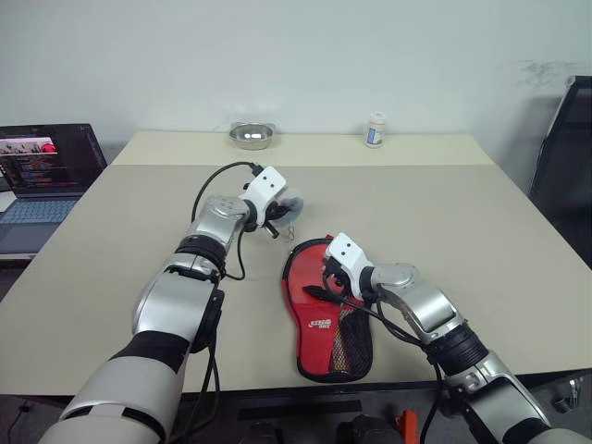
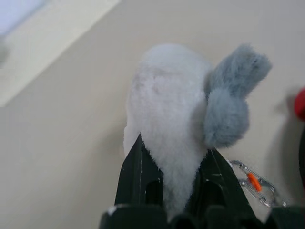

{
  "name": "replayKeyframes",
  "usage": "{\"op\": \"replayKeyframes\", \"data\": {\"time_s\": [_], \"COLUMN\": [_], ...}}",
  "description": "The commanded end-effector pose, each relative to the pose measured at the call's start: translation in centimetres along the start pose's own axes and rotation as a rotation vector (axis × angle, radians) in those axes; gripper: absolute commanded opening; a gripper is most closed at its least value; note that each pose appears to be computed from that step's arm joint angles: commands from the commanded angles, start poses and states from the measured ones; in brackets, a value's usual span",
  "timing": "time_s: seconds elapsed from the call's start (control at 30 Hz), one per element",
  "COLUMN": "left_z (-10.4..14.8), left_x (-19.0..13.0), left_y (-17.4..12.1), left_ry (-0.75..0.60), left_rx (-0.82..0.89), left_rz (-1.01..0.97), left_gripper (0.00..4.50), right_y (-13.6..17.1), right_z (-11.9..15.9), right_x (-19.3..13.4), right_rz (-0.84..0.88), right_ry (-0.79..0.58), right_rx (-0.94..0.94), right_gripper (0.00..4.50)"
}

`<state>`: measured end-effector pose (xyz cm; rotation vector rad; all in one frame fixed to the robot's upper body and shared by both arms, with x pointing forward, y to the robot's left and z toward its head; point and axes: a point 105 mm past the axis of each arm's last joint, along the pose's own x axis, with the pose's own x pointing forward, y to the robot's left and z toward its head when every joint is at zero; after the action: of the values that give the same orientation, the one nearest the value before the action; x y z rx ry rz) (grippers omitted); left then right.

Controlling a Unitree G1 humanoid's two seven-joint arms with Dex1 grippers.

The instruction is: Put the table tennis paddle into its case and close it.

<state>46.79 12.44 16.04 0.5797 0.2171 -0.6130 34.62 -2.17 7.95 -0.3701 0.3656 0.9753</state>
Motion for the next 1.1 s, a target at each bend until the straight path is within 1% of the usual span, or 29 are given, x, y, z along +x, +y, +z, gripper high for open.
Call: {"op": "replayKeyframes", "data": {"time_s": [0.03,0.13,0.2,0.3,0.43,0.53,0.63,0.73,0.87,1.0,1.07,1.1], "left_z": [6.2,9.6,11.1,12.8,14.9,15.7,16.2,16.6,16.5,14.9,14.7,14.7], "left_x": [0.8,2.2,2.8,3.5,4.3,4.6,4.7,4.6,4.6,4.7,4.6,4.6], "left_y": [0.1,-2.2,-3.6,-5.6,-9.7,-12.6,-15.4,-17.2,-18.1,-18.4,-18.0,-17.9], "left_ry": [-0.136,-0.202,-0.231,-0.268,-0.33,-0.367,-0.399,-0.419,-0.421,-0.373,-0.373,-0.373], "left_rx": [0.13,0.198,0.227,0.258,0.319,0.334,0.338,0.343,0.343,0.357,0.343,0.34], "left_rz": [0.083,0.102,0.104,0.09,-0.003,-0.091,-0.204,-0.269,-0.307,-0.376,-0.383,-0.38], "left_gripper": [0.29,0.29,0.29,0.29,0.29,0.29,0.29,0.28,0.28,0.28,1.0,1.17], "right_y": [0.3,0.7,1.0,1.5,2.0,2.2,2.2,2.0,1.8,1.5,1.4,1.4], "right_z": [-9.0,-9.9,-10.3,-10.7,-10.8,-10.8,-10.8,-10.7,-10.4,-10.2,-10.1,-10.1], "right_x": [-0.7,-0.8,-0.8,-0.9,-0.9,-0.9,-1.0,-1.0,-0.8,-0.7,-0.7,-0.7], "right_rz": [-0.012,-0.006,0.002,0.012,0.016,0.016,0.012,0.004,-0.004,-0.011,-0.011,-0.012], "right_ry": [0.305,0.331,0.342,0.353,0.354,0.354,0.353,0.348,0.342,0.335,0.333,0.332], "right_rx": [0.12,0.125,0.126,0.126,0.128,0.129,0.128,0.126,0.122,0.121,0.121,0.121], "right_gripper": [4.5,4.5,4.5,4.5,4.5,4.5,4.5,4.5,4.5,4.5,4.5,4.5]}}
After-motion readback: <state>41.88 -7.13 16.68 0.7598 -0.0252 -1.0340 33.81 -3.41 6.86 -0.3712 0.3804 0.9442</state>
